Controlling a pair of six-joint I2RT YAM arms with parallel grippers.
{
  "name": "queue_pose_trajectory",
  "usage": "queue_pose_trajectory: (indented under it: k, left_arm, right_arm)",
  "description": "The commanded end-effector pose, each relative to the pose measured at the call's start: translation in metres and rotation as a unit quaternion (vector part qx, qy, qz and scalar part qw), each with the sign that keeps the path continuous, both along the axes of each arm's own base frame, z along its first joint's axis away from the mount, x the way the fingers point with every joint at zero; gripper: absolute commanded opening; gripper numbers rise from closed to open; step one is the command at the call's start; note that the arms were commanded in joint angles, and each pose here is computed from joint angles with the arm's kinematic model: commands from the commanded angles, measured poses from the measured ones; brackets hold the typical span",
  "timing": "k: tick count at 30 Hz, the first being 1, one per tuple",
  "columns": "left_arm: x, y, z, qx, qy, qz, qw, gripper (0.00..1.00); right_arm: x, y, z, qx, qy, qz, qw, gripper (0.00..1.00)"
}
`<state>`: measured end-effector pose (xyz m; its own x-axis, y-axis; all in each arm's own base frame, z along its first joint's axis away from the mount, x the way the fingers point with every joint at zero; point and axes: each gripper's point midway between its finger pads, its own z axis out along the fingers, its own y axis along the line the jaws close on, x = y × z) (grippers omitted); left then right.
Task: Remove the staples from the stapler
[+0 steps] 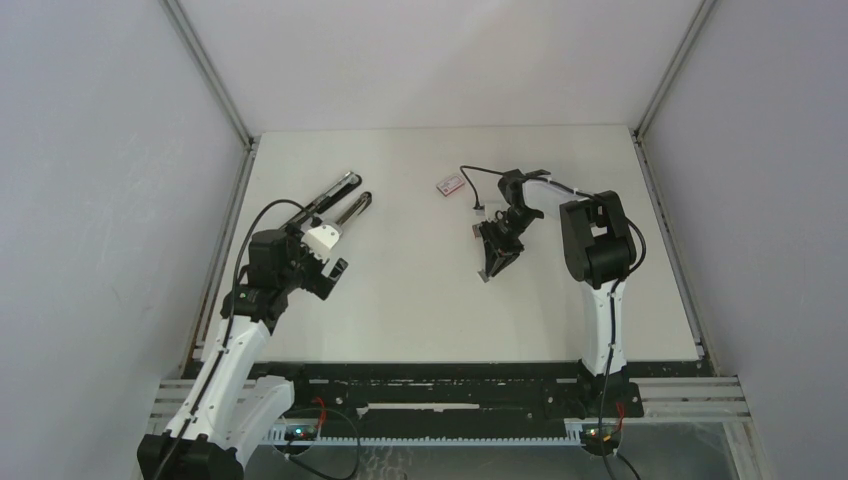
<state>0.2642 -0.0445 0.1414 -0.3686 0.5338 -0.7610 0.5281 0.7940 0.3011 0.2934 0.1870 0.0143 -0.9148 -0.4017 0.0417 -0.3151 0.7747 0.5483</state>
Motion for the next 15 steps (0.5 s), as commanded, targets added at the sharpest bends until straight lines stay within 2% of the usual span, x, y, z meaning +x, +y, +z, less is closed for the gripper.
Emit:
queue_pose_trajectory:
  k: [1,15]
  left_arm:
    - [0.0019,0.0023,0.0006,0.005,-0.01,0.001,1.0,1.0]
    - [0.0018,0.0022,0.0016,0.004,-0.012,0.001,1.0,1.0]
  right_arm:
    - [0.0186,-0.0146,-0.0413,-0.073,-0.062,0.036,0.995,0.21]
    - [0.019,-0.0173,-0.0443,-0.084,-0.064,0.038,0.994,0.12]
